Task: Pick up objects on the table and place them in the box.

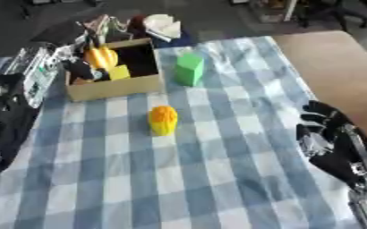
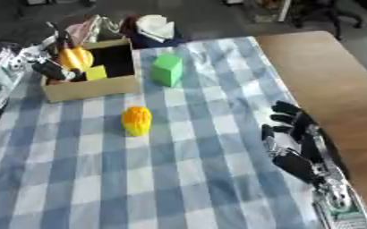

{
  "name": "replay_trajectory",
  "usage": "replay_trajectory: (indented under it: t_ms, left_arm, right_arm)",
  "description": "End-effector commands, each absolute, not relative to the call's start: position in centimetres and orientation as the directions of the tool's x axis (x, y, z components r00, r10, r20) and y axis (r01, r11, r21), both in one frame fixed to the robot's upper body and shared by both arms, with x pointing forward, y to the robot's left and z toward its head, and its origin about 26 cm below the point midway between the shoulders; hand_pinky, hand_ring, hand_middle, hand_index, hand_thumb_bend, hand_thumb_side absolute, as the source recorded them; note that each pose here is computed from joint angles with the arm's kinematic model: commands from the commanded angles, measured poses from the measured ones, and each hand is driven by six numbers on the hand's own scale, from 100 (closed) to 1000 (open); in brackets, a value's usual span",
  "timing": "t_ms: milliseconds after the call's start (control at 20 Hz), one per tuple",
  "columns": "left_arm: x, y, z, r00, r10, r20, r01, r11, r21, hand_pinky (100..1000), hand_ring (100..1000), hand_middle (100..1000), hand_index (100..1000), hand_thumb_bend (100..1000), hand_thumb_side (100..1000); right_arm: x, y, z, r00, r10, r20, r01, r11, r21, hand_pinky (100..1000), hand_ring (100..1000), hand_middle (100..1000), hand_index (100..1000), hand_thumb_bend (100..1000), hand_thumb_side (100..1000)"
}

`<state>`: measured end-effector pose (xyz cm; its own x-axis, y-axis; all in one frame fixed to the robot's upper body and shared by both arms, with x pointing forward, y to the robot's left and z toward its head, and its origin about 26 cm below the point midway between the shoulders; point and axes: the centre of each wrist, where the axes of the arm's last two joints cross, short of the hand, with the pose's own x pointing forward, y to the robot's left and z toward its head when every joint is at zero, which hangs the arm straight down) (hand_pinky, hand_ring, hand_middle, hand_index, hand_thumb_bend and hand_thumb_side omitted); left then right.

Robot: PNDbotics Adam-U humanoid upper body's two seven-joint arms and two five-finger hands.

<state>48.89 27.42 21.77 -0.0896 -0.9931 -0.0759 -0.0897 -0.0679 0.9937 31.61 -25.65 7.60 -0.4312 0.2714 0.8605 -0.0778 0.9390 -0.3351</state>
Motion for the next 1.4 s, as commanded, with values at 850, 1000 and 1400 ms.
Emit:
replay_trajectory:
  t_ms: [850,1000,1400]
  left_arm:
    - [48.0,30.3,24.7,-0.033,-0.999,0.026,-0.211,0.033,0.977,709,658,687,829,813,491]
    - [47.0,30.1,25.9,-0.101,-0.994,0.047,-0.226,0.069,0.972,703,646,671,820,805,490]
    - [42.2,28.7,28.5,-0.339,-0.936,0.100,-0.279,0.201,0.939,694,629,652,815,791,498]
  right_arm:
    - [31.8,-26.1,8.4,-0.452,0.281,0.847,-0.064,0.937,-0.345,740,815,808,877,157,233]
    - [31.8,-26.2,8.5,-0.453,0.283,0.846,-0.058,0.937,-0.344,740,815,808,877,156,234]
    - [33.0,-26.5,10.9,-0.507,0.332,0.795,-0.034,0.914,-0.403,744,816,809,881,151,248]
